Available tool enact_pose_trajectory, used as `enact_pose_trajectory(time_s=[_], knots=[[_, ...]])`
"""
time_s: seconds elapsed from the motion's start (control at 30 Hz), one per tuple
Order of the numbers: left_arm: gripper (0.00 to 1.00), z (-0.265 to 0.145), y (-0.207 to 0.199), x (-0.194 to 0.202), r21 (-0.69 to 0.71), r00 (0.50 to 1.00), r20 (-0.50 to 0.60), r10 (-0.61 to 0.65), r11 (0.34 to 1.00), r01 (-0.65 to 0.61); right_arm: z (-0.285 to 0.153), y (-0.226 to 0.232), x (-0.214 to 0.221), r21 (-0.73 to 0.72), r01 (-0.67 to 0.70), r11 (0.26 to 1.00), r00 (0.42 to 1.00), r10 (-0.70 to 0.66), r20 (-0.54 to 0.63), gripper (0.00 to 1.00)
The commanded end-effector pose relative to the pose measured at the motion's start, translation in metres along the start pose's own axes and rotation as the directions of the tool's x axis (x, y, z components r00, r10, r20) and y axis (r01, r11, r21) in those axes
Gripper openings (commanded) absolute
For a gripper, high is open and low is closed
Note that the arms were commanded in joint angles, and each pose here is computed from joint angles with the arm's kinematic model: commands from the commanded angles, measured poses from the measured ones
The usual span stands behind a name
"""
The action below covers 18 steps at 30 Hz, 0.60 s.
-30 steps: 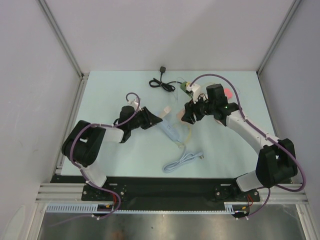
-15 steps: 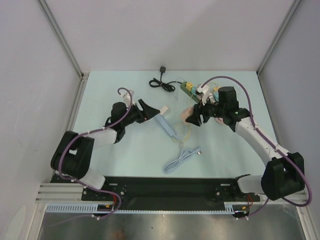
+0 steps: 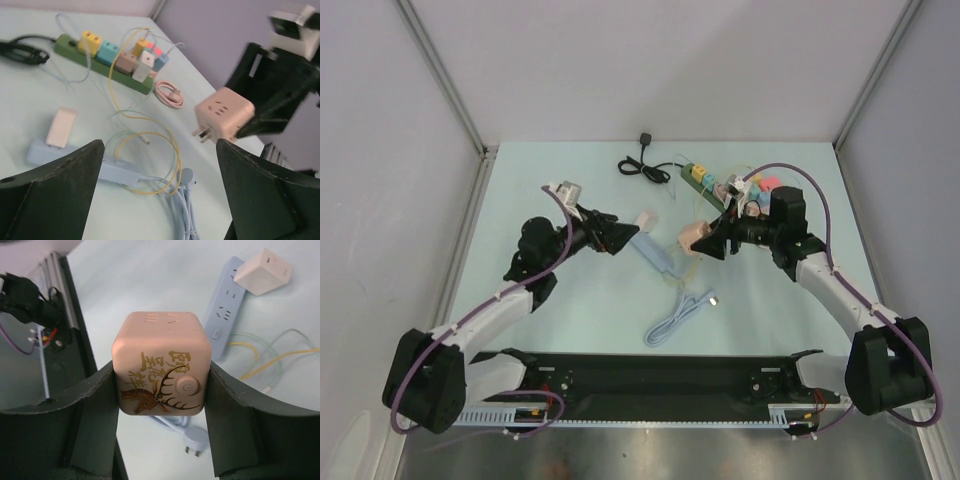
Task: Pull the plug off the socket
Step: Remove the plug from the socket.
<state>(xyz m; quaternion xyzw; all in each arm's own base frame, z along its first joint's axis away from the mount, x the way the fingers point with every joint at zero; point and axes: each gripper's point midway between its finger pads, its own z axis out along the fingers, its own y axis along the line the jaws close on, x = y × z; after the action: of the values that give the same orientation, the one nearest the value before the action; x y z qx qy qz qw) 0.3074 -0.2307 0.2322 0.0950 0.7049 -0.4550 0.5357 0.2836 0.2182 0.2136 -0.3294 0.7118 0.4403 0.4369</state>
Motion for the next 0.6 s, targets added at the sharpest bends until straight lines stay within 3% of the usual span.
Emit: enact_pose_trajectory(time_s=[0.0,0.1,0.2,0.37,0.4,0.5,0.57], knots=[[0.99,-0.007,-0.037,-0.013,0.097,0.940,0.105,0.325,0.937,-0.335,0.000,0.020,-0.032,-0.090,-0.026,0.996,0.993,0.036,0.113,0.00],[0.99,-0.017,-0.066,-0.013,0.155,0.835,0.230,0.501,0.828,-0.539,-0.001,0.025,-0.037,-0.102,-0.069,0.992,0.988,0.083,0.133,0.00],[0.99,-0.027,-0.077,-0.005,0.174,0.753,0.319,0.576,0.745,-0.644,0.000,0.029,-0.037,-0.107,-0.105,0.989,0.982,0.120,0.146,0.00],[0.99,-0.015,-0.085,0.020,0.218,0.671,0.285,0.685,0.635,-0.741,0.009,0.049,-0.035,-0.163,-0.123,0.979,0.981,0.145,0.127,0.00],[1.00,-0.009,-0.083,0.021,0.198,0.612,0.268,0.744,0.579,-0.791,0.011,0.051,-0.035,-0.168,-0.122,0.978,0.982,0.144,0.123,0.00],[1.00,0.002,-0.088,0.029,0.186,0.516,0.244,0.821,0.482,-0.856,0.015,0.057,-0.031,-0.182,-0.120,0.976,0.984,0.141,0.108,0.00],[1.00,0.007,-0.091,0.025,0.180,0.503,0.238,0.831,0.471,-0.864,0.018,0.058,-0.031,-0.184,-0.119,0.976,0.985,0.140,0.105,0.00]])
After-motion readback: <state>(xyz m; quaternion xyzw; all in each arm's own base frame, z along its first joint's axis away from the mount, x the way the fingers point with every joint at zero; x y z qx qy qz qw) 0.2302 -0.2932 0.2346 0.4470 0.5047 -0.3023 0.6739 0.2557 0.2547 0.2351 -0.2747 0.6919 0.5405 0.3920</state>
